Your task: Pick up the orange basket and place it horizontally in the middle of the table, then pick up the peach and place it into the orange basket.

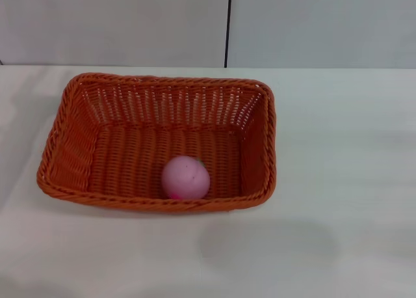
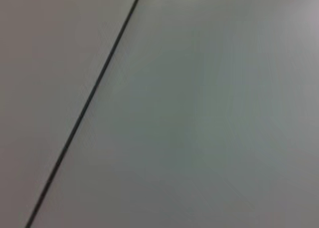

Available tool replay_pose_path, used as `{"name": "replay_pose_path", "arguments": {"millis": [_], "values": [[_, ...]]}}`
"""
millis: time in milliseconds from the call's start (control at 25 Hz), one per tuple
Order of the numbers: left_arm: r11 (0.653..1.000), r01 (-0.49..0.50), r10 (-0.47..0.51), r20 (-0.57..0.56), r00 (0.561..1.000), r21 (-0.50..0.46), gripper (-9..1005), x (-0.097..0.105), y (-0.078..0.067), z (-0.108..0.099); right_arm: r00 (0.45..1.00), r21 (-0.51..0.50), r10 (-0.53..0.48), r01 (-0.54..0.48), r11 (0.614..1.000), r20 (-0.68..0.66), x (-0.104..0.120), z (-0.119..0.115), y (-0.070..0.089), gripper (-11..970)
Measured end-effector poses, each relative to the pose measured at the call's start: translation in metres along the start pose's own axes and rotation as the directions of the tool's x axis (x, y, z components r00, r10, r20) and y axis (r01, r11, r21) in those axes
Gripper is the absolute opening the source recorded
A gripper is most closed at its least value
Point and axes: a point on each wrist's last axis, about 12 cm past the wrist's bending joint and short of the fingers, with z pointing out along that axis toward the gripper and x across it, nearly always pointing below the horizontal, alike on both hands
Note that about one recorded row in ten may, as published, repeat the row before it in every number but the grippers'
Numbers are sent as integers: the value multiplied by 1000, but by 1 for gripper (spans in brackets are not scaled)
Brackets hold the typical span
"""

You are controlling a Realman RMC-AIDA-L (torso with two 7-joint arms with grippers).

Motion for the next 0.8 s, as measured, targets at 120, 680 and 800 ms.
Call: {"name": "replay_pose_path", "arguments": {"millis": [120,680,800], "values": [[1000,-2,2,3,1000,-9,496,-1,1,-2,999,30,-35,34,999,28,0,-3,-1,423],[1000,23,-23,9,1000,-1,496,2,-4,-5,995,108,-52,43,993,84,0,-5,-3,422],[1000,25,-25,8,1000,5,496,3,-5,-3,995,116,-55,45,992,87,0,-6,-4,422]]}}
